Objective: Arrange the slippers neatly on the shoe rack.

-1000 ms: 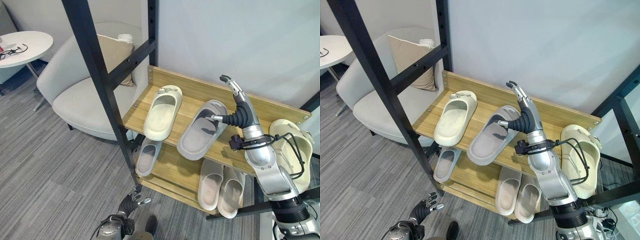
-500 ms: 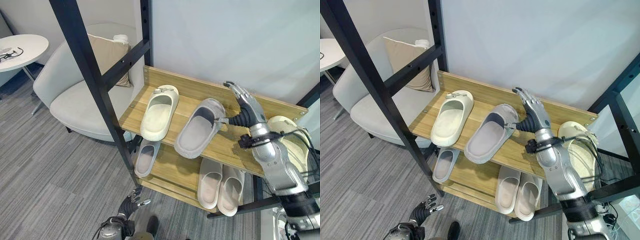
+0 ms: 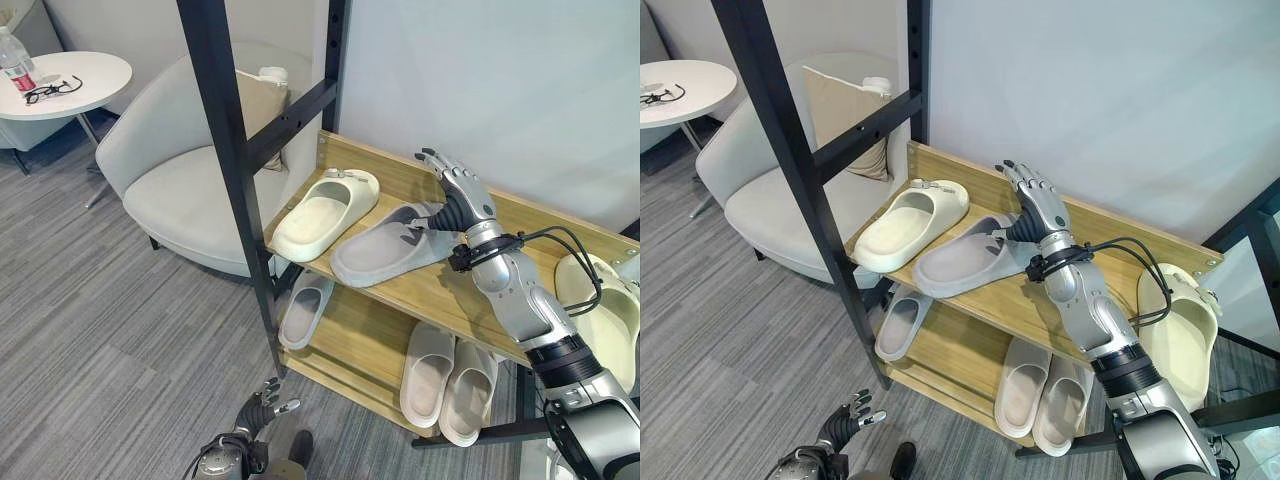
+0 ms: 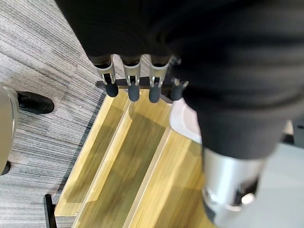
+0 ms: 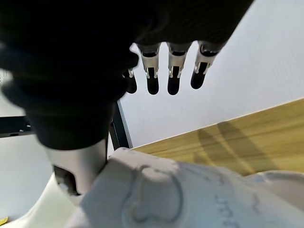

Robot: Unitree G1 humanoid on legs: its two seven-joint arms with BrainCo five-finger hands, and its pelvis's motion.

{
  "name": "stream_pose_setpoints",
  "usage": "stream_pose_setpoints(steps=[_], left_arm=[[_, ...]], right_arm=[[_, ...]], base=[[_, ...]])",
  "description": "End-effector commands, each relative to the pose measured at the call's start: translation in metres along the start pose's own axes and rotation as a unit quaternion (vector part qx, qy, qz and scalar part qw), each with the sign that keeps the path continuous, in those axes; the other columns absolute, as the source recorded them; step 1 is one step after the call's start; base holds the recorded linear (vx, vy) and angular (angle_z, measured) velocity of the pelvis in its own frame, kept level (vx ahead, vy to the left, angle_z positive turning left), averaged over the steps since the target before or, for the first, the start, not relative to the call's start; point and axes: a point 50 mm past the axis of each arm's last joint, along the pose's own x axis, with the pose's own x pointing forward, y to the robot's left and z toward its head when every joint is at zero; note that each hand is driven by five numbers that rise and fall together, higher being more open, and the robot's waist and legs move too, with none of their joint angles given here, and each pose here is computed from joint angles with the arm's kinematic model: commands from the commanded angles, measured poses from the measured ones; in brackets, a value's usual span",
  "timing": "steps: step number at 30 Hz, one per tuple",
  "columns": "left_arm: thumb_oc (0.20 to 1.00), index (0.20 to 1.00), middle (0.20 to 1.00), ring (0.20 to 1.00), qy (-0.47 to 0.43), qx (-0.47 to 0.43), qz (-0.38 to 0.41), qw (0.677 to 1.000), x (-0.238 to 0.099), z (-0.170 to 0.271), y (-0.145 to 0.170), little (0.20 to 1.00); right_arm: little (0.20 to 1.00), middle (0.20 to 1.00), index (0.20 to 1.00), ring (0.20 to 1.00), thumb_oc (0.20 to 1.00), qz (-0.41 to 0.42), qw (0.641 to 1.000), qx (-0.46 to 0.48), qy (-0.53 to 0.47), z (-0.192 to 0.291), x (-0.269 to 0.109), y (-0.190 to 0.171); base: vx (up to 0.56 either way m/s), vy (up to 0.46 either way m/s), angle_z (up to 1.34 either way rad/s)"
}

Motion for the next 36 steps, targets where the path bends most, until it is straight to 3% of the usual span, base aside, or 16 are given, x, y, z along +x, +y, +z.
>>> stream_pose_setpoints(steps=[1,6,7,8,9,10,11,13,18,19,28,32,36], left_arm=[[1.000,1.000,1.000,1.000,-0.025,0.012,-0.015,0.999,0.005,0.012,-0.003,1.000],[1.000,1.000,1.000,1.000,-0.026,0.017,-0.016,0.999,0.005,0.013,-0.003,1.000],[1.000,1.000,1.000,1.000,-0.027,0.019,-0.018,0.999,0.005,0.014,-0.003,1.000],[1.000,1.000,1.000,1.000,-0.028,0.020,-0.019,0.999,0.006,0.015,-0.003,1.000],[1.000,1.000,1.000,1.000,-0.030,0.020,-0.019,0.999,0.006,0.016,-0.003,1.000],[1.000,1.000,1.000,1.000,-0.031,0.021,-0.020,0.999,0.006,0.017,-0.004,1.000],[1.000,1.000,1.000,1.000,-0.033,0.022,-0.019,0.999,0.007,0.018,-0.003,1.000],[1.000,1.000,1.000,1.000,-0.033,0.022,-0.020,0.999,0.007,0.019,-0.003,1.000],[1.000,1.000,1.000,1.000,-0.033,0.027,-0.018,0.999,0.006,0.019,-0.001,1.000],[1.000,1.000,1.000,1.000,-0.032,0.030,-0.020,0.999,0.006,0.019,0.001,1.000],[1.000,1.000,1.000,1.000,-0.034,0.030,-0.019,0.999,0.006,0.021,0.001,1.000],[1.000,1.000,1.000,1.000,-0.036,0.025,-0.006,0.999,0.008,0.022,0.002,1.000],[1.000,1.000,1.000,1.000,-0.036,0.020,0.014,0.999,0.007,0.022,0.007,1.000]], right_arm=[[1.000,1.000,1.000,1.000,1.000,-0.032,0.997,-0.066,0.026,-0.017,0.002,-0.020],[1.000,1.000,1.000,1.000,1.000,-0.016,0.994,-0.094,0.061,-0.037,-0.012,-0.019],[0.680,0.680,0.680,0.680,0.680,-0.015,0.993,-0.101,0.067,-0.041,-0.015,-0.021],[0.595,0.595,0.595,0.595,0.595,-0.014,0.992,-0.106,0.070,-0.044,-0.017,-0.022],[0.576,0.576,0.576,0.576,0.576,-0.014,0.991,-0.111,0.073,-0.046,-0.019,-0.024],[0.485,0.485,0.485,0.485,0.485,-0.013,0.990,-0.117,0.077,-0.049,-0.021,-0.026],[0.451,0.451,0.451,0.451,0.451,-0.012,0.989,-0.123,0.082,-0.052,-0.024,-0.027],[0.457,0.457,0.457,0.457,0.457,-0.012,0.988,-0.131,0.086,-0.055,-0.026,-0.030],[0.379,0.379,0.379,0.379,0.379,-0.010,0.982,-0.157,0.106,-0.066,-0.037,-0.040],[0.200,0.200,0.200,0.200,0.200,-0.011,0.980,-0.162,0.112,-0.070,-0.038,-0.045],[0.200,0.200,0.200,0.200,0.200,-0.035,0.990,-0.099,0.093,-0.057,-0.043,-0.040],[0.200,0.200,0.200,0.200,0.200,-0.130,0.991,0.027,0.021,-0.020,-0.041,-0.056],[0.200,0.200,0.200,0.200,0.200,-0.211,0.959,0.171,-0.077,0.023,-0.049,-0.073]], base=[[0.00,0.000,0.00],[0.00,0.000,0.00],[0.00,0.000,0.00],[0.00,0.000,0.00],[0.00,0.000,0.00],[0.00,0.000,0.00],[0.00,0.000,0.00],[0.00,0.000,0.00],[0.00,0.000,0.00],[0.00,0.000,0.00],[0.00,-0.003,0.00],[0.00,0.000,0.00],[-0.02,-0.034,-0.02]])
